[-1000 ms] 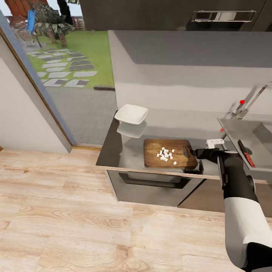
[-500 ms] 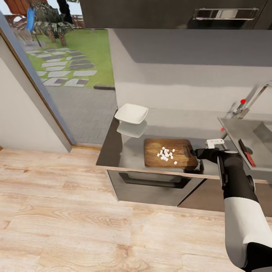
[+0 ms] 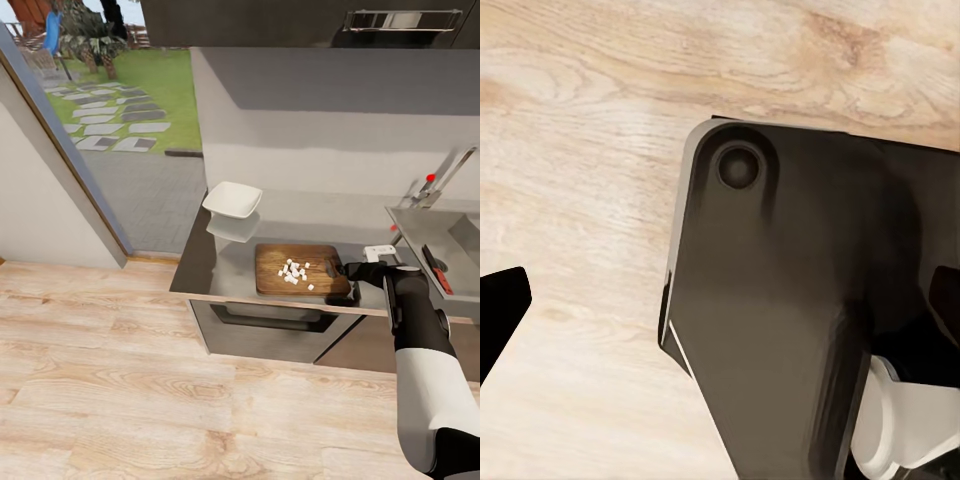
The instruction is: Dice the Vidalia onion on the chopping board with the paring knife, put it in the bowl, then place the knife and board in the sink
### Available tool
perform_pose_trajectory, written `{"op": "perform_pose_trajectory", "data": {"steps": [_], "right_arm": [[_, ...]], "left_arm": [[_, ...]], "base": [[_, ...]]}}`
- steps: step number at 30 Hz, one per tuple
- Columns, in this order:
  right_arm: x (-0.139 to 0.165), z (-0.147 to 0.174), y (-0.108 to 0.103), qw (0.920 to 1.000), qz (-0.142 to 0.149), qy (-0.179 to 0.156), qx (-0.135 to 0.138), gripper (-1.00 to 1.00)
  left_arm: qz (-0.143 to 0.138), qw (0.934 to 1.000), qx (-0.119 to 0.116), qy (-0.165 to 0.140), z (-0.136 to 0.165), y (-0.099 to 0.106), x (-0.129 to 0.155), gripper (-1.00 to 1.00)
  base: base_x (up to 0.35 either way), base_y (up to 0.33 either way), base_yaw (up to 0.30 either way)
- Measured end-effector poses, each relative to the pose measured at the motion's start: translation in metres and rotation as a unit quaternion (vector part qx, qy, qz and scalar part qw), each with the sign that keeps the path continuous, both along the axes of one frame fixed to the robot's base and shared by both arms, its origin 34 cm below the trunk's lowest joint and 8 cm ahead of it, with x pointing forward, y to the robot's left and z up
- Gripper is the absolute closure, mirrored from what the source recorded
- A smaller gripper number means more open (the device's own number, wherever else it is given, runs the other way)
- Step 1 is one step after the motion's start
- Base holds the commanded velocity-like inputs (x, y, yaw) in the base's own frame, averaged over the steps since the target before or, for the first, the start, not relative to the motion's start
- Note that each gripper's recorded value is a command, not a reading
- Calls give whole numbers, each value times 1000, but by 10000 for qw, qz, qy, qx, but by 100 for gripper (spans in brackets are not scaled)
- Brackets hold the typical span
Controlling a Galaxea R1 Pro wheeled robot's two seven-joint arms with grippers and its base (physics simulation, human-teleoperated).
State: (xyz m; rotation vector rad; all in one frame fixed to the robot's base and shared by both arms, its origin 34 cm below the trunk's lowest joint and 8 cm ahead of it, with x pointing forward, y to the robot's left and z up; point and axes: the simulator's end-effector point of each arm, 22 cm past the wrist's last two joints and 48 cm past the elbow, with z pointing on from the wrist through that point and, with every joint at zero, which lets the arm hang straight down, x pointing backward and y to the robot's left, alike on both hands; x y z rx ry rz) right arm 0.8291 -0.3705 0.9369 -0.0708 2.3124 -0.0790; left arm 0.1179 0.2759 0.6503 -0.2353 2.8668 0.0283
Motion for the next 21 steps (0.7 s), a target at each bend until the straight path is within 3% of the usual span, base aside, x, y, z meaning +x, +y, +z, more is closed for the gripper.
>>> {"op": "perform_pose_trajectory", "data": {"steps": [15,21], "right_arm": [[0,0,0,10000,-1,4,-3,-100],[0,-3,0,10000,0,23,-5,-100]], "left_arm": [[13,10000,4,13,0,1,-1,-100],[16,9999,3,101,0,0,-9,-100]], "base": [[0,1,0],[0,152,0]]}}
